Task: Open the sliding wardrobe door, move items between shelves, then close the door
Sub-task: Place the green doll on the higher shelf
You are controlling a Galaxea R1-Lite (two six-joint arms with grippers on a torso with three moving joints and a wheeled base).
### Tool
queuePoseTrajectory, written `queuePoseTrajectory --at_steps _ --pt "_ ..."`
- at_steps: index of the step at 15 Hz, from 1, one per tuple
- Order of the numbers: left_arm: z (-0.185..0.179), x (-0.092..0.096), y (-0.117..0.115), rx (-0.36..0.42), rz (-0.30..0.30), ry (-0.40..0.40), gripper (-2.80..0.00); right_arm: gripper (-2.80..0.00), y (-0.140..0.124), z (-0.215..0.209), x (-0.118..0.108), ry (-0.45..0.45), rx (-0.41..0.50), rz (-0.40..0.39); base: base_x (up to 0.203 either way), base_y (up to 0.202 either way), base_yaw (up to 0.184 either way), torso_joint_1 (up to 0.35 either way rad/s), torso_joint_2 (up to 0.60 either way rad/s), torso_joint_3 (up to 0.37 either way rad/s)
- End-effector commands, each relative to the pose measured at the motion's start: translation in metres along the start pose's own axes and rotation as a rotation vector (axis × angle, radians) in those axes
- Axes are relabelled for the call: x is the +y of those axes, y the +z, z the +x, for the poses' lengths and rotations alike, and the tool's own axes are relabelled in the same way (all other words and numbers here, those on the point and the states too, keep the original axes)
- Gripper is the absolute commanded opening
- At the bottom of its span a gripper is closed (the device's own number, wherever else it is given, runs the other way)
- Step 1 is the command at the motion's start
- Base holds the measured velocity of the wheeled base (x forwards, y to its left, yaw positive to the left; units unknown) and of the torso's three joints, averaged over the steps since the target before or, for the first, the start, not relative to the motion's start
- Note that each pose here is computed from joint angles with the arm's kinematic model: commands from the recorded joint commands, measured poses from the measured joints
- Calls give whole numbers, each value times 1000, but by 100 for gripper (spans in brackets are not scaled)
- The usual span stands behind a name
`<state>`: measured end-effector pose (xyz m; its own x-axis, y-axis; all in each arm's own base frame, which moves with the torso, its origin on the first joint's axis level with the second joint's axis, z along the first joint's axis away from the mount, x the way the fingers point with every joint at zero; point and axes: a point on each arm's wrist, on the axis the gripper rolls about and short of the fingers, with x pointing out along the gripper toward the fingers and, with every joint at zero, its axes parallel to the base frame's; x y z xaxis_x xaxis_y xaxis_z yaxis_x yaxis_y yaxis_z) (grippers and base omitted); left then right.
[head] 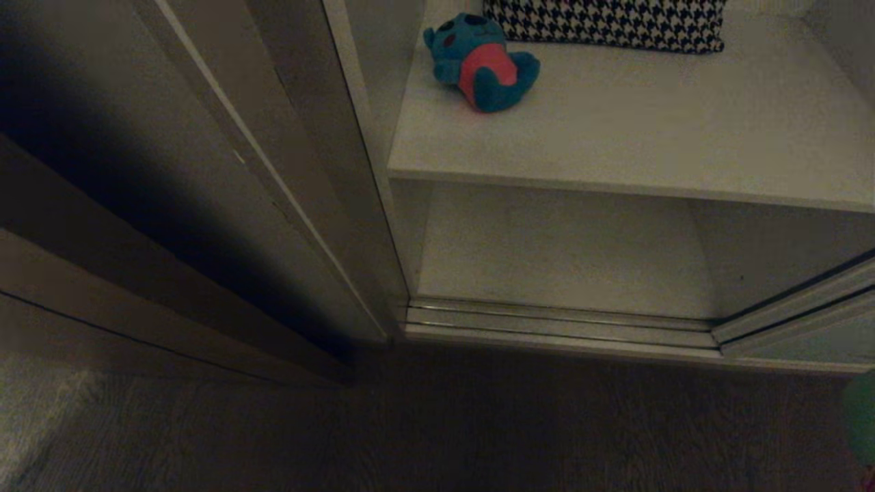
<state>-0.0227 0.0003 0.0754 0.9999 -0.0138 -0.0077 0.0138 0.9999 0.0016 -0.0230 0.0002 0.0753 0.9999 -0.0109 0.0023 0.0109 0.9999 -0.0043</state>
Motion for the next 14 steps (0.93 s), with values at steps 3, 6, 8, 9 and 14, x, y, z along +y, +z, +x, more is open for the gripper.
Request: queuePoseTrajectory --at_steps 3,6,8,9,14 --pt "0 0 0 0 0 0 -280 -280 0 0 0 0 4 0 0 0 0 1 0 202" --pt "0 0 0 0 1 0 -280 -280 0 0 0 0 5 0 0 0 0 4 3 201" --pt "0 0 0 0 3 0 -280 -280 0 0 0 0 5 0 0 0 0 -1 -4 203" --pt "0 0 0 0 1 0 -280 -280 0 0 0 0 5 0 0 0 0 -1 4 199" --pt "0 0 0 1 -5 0 -280 -280 0 0 0 0 5 0 0 0 0 2 1 77"
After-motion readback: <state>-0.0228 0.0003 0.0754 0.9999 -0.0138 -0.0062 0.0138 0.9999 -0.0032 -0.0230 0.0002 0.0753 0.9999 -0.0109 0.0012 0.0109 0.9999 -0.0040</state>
